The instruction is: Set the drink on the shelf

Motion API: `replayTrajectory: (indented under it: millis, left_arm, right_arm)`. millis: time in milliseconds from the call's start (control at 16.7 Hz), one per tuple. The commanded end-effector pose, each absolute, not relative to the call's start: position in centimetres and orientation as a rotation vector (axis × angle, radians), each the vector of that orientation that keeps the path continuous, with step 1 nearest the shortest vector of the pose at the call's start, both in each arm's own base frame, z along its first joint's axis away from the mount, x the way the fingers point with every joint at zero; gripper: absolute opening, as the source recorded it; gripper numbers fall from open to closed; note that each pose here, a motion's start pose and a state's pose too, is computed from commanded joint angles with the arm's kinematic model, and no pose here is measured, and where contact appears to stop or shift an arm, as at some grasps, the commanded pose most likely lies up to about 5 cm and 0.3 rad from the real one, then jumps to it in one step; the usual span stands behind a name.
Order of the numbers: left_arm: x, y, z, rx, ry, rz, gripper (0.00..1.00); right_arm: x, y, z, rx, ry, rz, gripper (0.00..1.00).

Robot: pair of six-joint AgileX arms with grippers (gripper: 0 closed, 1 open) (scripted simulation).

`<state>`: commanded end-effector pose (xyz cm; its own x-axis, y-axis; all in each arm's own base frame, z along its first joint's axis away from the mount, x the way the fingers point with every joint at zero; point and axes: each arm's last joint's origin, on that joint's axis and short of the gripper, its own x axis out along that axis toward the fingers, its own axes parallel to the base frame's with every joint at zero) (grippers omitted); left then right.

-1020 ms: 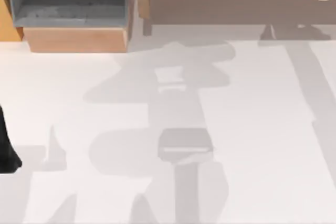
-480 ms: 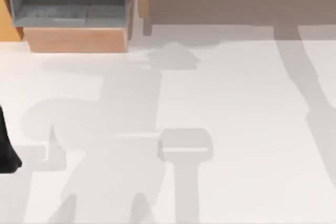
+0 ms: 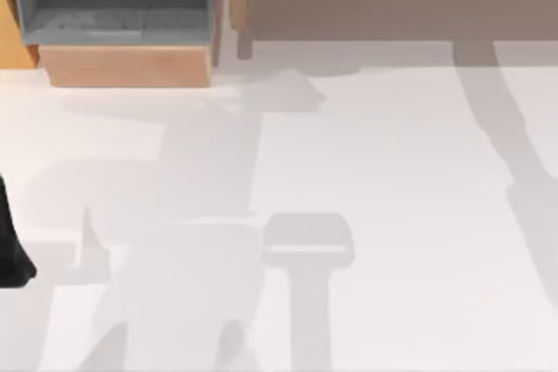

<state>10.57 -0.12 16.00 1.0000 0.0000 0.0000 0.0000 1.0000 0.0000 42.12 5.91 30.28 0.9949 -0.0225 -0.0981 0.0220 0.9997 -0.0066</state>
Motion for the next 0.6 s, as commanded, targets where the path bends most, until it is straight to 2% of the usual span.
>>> replayTrajectory:
  millis: [420, 600]
  left_arm:
    - [10.6, -0.1, 16.0, 0.0, 0.0, 0.0, 1.0]
    - [10.6, -0.1, 16.0, 0.0, 0.0, 0.0, 1.0]
  right_arm:
    - [40.7, 7.8, 26.5, -0.137, 0.247, -0.078, 0.0]
    - [40.1, 7.5, 26.5, -0.142, 0.256, -0.086, 0.0]
